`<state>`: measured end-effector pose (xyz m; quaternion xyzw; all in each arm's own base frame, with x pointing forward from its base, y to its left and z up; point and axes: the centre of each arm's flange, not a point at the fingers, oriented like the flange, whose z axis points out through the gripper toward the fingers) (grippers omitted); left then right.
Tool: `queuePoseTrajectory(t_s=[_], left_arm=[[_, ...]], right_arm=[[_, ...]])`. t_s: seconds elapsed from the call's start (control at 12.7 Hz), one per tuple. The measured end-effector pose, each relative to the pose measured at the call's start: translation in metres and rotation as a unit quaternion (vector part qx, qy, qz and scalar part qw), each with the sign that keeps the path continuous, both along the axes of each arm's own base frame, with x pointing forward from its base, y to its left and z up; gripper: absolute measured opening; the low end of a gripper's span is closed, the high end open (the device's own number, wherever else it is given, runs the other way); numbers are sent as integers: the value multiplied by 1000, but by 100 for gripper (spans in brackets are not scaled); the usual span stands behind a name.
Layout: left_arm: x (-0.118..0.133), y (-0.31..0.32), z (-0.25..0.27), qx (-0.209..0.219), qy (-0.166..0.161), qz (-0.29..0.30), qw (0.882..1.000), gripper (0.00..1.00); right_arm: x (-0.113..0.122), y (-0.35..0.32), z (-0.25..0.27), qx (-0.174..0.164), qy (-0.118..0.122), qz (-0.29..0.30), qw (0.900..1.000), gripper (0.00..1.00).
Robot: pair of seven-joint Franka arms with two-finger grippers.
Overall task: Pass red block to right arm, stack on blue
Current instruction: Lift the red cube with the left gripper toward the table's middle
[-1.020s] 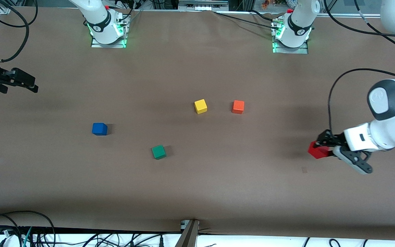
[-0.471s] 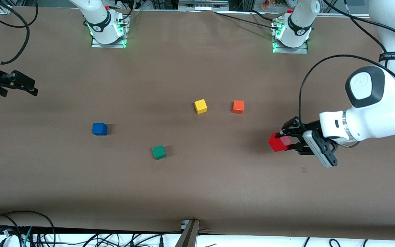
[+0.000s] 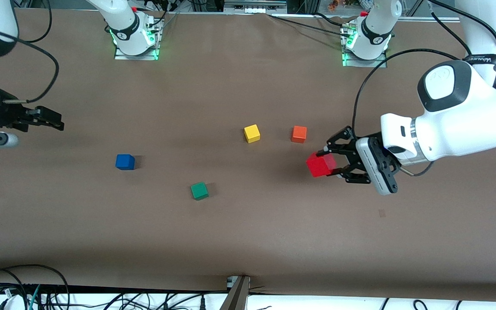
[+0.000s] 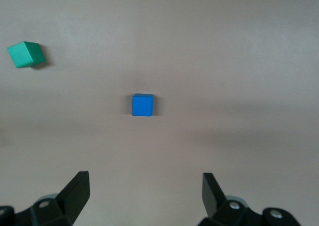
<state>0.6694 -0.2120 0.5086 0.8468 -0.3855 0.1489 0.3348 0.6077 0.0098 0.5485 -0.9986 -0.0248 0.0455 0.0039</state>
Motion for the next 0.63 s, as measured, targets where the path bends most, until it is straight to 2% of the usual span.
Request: queuePoseTrajectory(t_s=[0.24, 0.47, 0.63], left_arm=[[-4, -21, 13, -27, -40, -22, 999, 55], [-7, -37, 17, -64, -83, -60, 993, 55], [-7, -42, 13, -91, -102, -80, 987, 55]], right_arm=[[1, 0, -2, 0, 2, 3, 1000, 100], [0, 6, 3, 3, -2, 38, 999, 100], [-7, 13, 3, 23, 21, 73, 997, 100]])
